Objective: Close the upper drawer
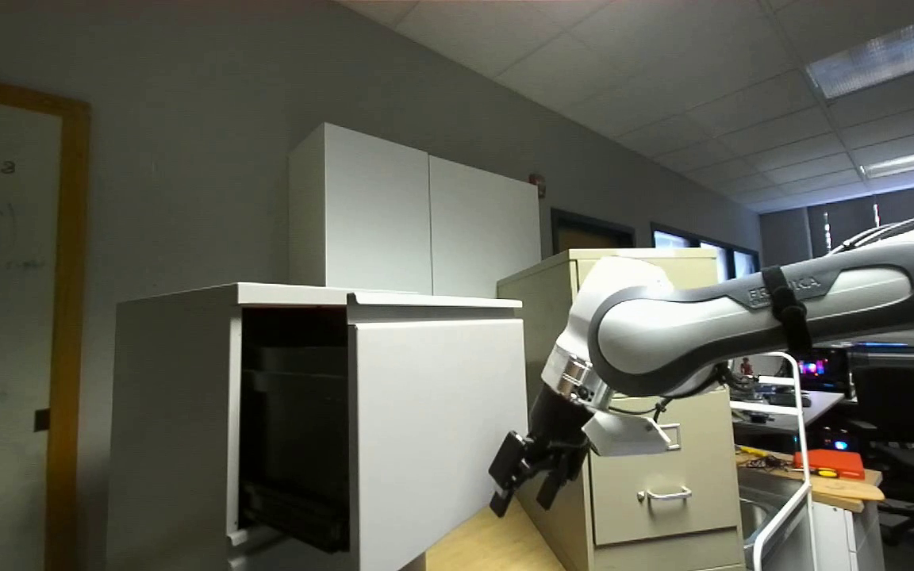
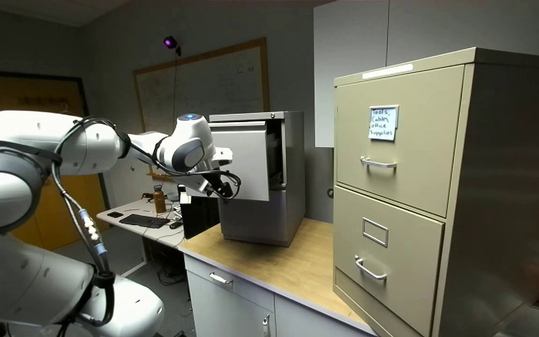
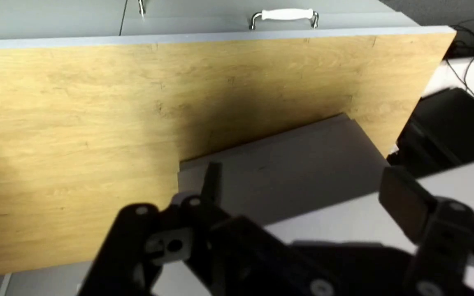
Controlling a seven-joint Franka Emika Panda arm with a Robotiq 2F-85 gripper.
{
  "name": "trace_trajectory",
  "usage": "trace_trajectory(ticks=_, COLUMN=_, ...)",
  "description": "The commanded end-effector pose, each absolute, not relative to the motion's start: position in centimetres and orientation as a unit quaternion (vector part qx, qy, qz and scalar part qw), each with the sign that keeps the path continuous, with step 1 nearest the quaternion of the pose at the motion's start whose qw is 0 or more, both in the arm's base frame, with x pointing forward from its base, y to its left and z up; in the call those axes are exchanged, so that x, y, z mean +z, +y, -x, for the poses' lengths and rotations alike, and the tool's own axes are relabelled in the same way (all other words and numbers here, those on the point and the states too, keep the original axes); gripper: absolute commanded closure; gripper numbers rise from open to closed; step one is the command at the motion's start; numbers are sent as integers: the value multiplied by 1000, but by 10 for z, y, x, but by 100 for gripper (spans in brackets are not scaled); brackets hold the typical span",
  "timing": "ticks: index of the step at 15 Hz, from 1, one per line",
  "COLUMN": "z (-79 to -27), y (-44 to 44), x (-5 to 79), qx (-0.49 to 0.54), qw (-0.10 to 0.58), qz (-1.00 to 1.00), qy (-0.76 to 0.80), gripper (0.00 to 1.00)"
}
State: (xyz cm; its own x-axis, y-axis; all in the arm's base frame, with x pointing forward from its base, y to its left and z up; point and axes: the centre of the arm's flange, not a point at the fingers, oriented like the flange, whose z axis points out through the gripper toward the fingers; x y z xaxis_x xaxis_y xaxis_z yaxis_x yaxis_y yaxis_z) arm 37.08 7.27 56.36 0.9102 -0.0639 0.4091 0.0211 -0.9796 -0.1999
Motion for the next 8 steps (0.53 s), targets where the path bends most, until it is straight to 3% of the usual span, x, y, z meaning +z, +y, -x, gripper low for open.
trace_trajectory(ticks=1, z=-366, y=70, x=600, qx=-262, qw=98, qz=960, qy=21, gripper=26)
trace_trajectory(ticks=8, z=-375, y=85, x=636, qx=-363, qw=103, qz=926, qy=12, gripper=77)
